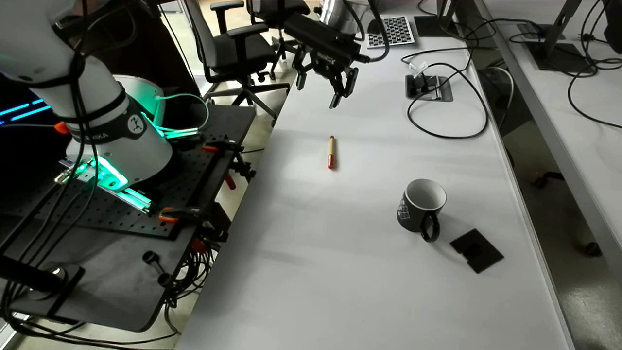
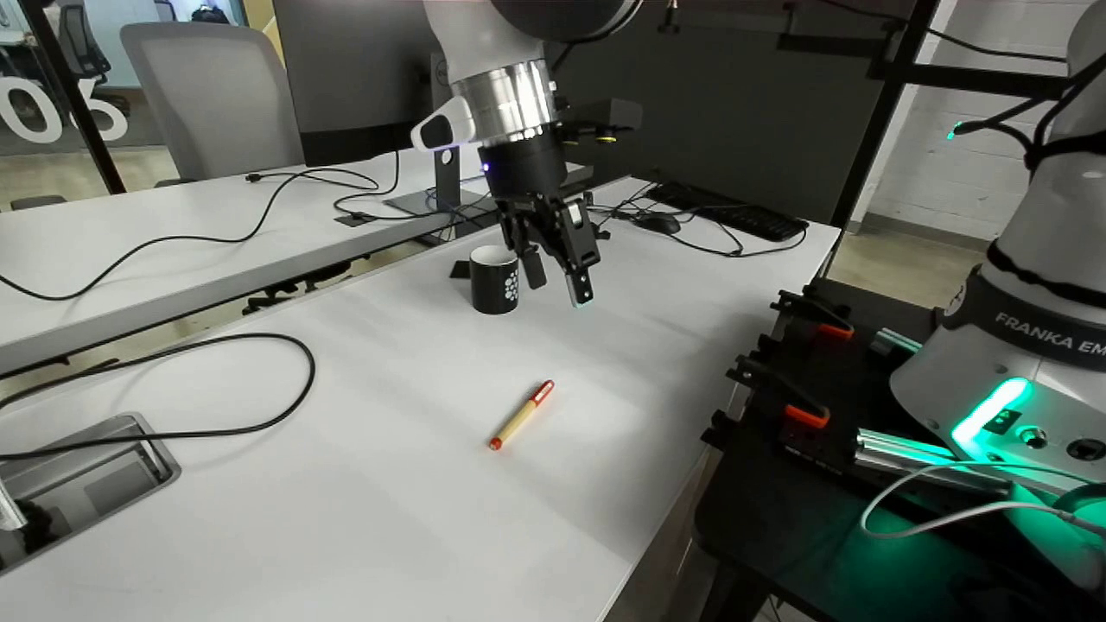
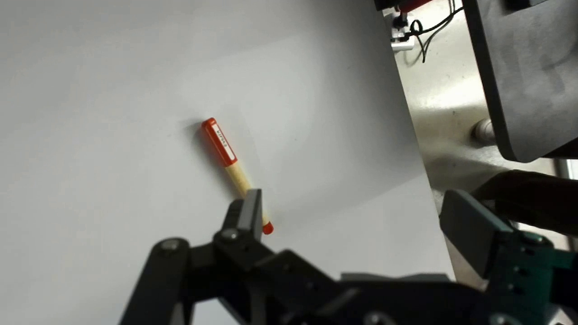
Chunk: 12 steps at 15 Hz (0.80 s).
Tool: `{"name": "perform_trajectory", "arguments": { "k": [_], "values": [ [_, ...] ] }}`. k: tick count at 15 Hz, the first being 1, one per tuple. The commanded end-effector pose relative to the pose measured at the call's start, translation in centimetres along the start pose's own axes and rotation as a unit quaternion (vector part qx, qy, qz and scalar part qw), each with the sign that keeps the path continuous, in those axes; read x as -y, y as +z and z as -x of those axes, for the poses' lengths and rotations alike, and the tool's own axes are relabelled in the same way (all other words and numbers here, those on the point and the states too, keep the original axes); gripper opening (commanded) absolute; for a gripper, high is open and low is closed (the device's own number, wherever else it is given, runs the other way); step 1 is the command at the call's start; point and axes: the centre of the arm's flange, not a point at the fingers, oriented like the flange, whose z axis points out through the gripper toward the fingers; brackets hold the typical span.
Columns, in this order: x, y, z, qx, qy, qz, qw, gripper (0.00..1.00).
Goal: Pick up the pen and put it in the cup
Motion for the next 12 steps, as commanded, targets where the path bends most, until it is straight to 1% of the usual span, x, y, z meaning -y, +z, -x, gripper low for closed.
{"name": "perform_trajectory", "arguments": {
  "k": [1, 3, 4, 6, 10, 12],
  "values": [
    [-1.57, 1.28, -1.25, 0.014, 0.030, 0.023, 0.9992, 1.00],
    [-1.58, 1.61, -1.02, 0.034, 0.041, 0.027, 0.9982, 1.00],
    [-0.83, 1.23, -0.50, 0.019, 0.027, 0.018, 0.9993, 1.00],
    [-0.98, 1.70, -0.53, 0.027, 0.034, 0.021, 0.9988, 1.00],
    [-1.06, 1.66, -0.57, 0.027, 0.035, 0.022, 0.9988, 1.00],
    [-1.16, 2.21, -1.13, 0.033, 0.025, 0.029, 0.9987, 1.00]
  ]
}}
